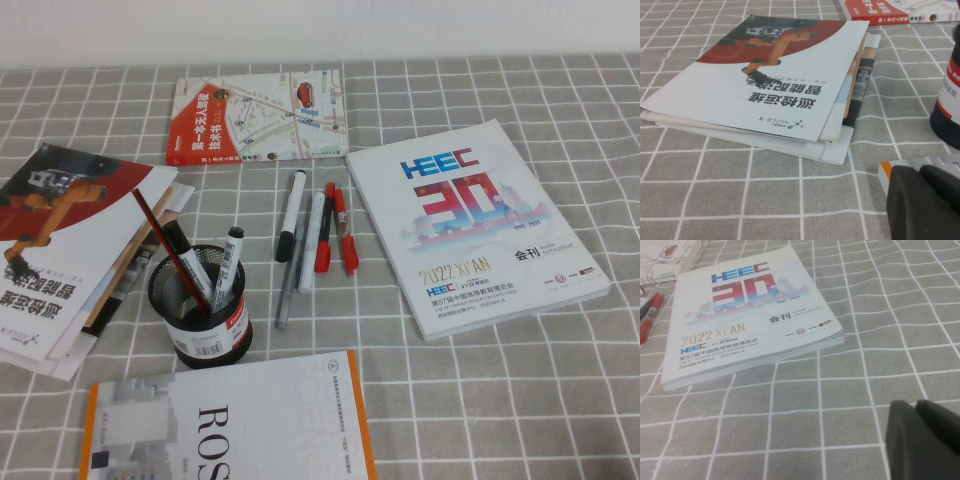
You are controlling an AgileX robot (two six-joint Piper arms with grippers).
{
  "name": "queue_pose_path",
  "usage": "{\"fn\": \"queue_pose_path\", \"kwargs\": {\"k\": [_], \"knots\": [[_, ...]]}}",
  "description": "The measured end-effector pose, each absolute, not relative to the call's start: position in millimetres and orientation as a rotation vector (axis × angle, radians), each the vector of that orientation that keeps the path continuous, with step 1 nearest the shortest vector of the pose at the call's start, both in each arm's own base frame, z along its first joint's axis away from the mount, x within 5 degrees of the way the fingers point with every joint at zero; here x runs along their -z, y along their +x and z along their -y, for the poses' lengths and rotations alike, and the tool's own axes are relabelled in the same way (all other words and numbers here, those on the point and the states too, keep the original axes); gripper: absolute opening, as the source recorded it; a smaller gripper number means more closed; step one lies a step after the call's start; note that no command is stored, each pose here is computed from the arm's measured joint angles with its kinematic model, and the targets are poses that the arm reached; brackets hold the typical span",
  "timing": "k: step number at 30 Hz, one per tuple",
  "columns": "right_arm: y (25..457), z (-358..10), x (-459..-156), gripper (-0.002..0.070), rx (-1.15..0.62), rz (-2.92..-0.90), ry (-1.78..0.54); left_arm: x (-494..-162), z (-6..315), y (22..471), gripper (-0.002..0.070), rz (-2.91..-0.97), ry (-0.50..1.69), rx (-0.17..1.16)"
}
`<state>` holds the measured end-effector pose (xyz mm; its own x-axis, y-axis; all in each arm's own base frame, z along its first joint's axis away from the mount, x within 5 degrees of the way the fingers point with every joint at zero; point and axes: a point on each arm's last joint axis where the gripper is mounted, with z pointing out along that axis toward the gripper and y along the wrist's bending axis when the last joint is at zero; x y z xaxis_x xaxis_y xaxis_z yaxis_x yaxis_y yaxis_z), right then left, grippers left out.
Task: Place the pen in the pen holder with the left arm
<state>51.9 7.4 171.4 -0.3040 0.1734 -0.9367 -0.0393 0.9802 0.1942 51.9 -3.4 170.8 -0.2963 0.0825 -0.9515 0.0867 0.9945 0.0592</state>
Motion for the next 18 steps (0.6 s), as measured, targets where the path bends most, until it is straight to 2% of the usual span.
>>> {"fn": "queue_pose_path", "kwargs": {"k": [18], "knots": [[51.9,-7.4,-171.4,-0.0015,-0.211,-1.869,0.097,-171.3,3.3,52.1,0.0,-1.867,0.122,0.003]]}}
